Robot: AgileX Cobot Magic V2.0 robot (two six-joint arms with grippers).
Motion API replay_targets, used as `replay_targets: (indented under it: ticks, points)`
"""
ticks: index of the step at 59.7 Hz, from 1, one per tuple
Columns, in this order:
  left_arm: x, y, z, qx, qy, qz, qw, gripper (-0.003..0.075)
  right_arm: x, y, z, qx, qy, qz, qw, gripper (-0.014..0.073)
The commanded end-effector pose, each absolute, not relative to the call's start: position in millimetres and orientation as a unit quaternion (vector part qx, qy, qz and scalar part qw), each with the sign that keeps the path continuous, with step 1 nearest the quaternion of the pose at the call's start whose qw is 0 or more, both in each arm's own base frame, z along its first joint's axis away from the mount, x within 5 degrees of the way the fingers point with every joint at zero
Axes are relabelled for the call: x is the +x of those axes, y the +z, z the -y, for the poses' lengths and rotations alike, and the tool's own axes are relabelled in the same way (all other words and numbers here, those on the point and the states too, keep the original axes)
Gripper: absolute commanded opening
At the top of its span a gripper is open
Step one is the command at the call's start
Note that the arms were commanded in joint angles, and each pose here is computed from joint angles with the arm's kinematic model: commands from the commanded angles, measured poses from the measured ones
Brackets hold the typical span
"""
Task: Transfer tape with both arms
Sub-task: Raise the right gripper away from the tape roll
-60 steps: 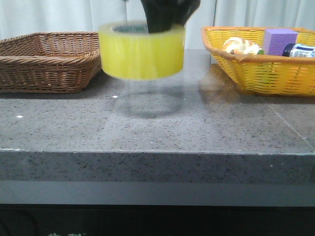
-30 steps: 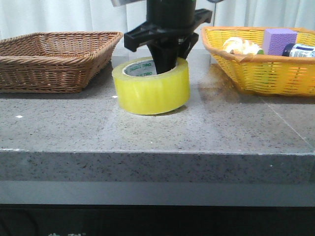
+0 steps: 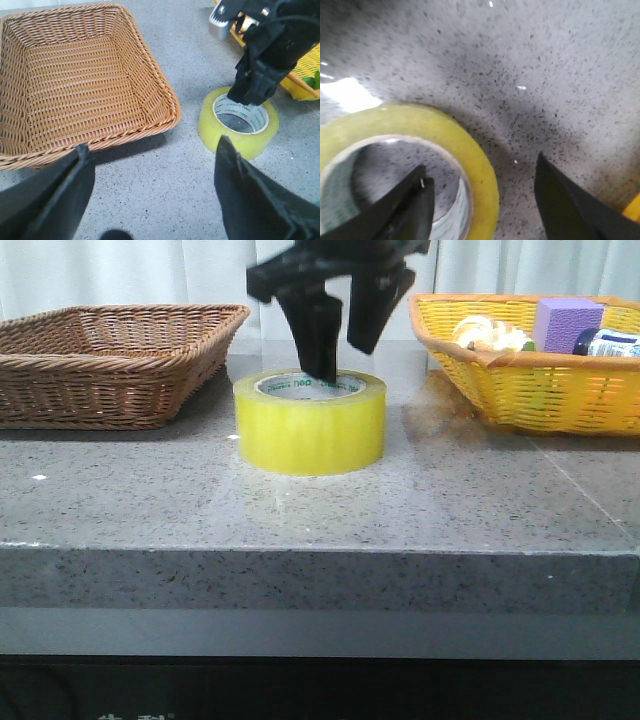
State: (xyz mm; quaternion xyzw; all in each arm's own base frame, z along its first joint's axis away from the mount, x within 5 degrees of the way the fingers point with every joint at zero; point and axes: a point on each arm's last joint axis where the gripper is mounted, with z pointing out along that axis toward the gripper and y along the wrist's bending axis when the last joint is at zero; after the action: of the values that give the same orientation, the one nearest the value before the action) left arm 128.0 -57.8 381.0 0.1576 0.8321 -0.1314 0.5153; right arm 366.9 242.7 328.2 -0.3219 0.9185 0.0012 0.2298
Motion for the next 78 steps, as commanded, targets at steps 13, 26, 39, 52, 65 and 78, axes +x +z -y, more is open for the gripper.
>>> replay_targets:
  ticks: [13, 26, 39, 52, 65, 78]
  points:
    - [128, 398, 60, 0.154, -0.147, -0.802, 0.559, 0.0493, 316, 443, -191, -0.269, 0.104, -0.888, 0.358, 0.0467]
    - [128, 398, 60, 0.154, -0.147, -0.802, 0.559, 0.0493, 284, 459, -147, -0.230, 0.111, -0.879, 0.402, 0.0467]
    - [128, 398, 60, 0.154, -0.147, -0.802, 0.559, 0.0493, 240, 459, -109, -0.191, 0.126, -0.857, 0.462, 0.0467]
    - [128, 398, 60, 0.154, -0.147, -0.802, 0.559, 0.0493, 201, 446, -68, -0.140, 0.107, -0.857, 0.485, 0.0467]
    - [128, 398, 60, 0.154, -0.147, -0.802, 0.559, 0.0493, 161, 433, -35, -0.086, 0.082, -0.855, 0.504, 0.0467]
    - [128, 398, 60, 0.154, -0.147, -0.802, 0.559, 0.0493, 126, 416, -30, -0.081, 0.095, -0.847, 0.517, 0.0467]
